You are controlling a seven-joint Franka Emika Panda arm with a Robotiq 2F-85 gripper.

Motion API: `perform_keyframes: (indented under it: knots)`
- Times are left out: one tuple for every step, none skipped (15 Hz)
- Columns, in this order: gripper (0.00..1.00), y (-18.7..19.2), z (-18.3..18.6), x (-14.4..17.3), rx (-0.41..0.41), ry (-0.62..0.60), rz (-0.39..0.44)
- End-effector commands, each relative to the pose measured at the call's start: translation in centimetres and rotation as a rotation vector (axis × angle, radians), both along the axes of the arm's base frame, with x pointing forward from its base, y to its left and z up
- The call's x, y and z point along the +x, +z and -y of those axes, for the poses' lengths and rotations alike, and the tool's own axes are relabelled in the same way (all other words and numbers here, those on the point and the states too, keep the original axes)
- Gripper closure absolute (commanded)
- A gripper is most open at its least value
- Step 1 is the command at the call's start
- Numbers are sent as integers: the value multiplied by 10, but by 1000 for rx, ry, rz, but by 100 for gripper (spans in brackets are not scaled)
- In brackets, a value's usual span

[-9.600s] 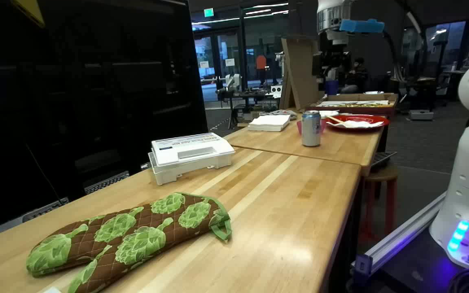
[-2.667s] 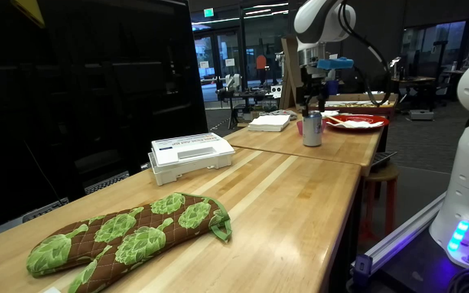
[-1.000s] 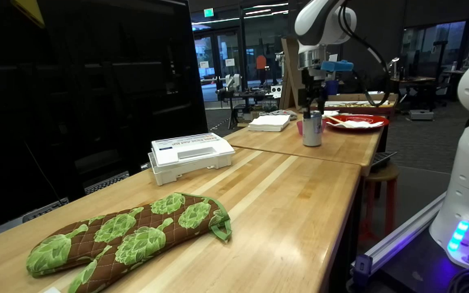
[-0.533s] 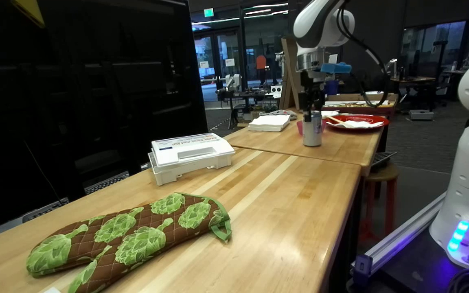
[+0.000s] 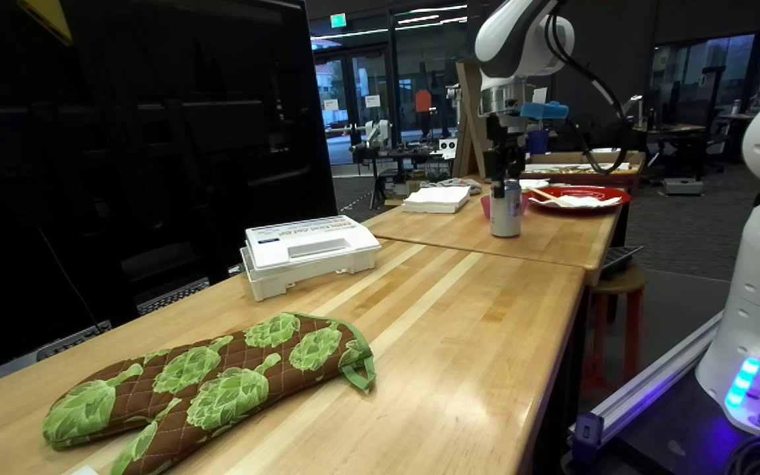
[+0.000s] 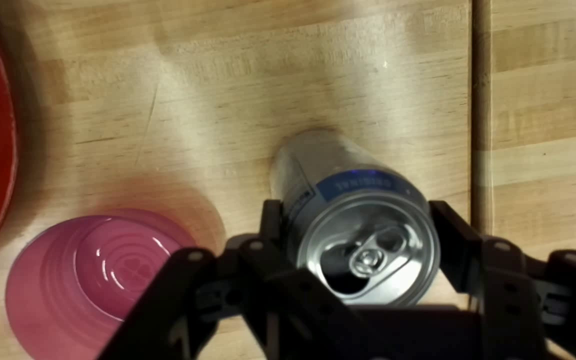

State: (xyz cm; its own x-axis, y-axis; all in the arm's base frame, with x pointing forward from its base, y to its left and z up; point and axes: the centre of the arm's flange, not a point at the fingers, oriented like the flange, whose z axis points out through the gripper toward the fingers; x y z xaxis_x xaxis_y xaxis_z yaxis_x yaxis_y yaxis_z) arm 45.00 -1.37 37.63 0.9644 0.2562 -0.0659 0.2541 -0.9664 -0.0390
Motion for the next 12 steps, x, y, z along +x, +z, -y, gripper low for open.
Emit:
perform_keyframes:
  knots:
    - [54,16,0,-6,11,-7,21]
    - [54,22,0,-7,8,-10,27]
    - [54,29,-1,-8,7,-13,36]
    - [54,36,-1,-10,4,-16,47]
    - [54,43,-2,-11,5,-18,59]
    - [54,52,-2,-12,5,-19,73]
    - [54,60,-2,-12,5,-22,86]
    - [54,69,-2,-13,3,-26,99]
    - [54,78,0,-13,3,-33,111]
    - [54,87,1,-12,4,-41,120]
    - [54,96,4,-10,8,-54,129]
    - [54,105,7,-8,9,-67,139]
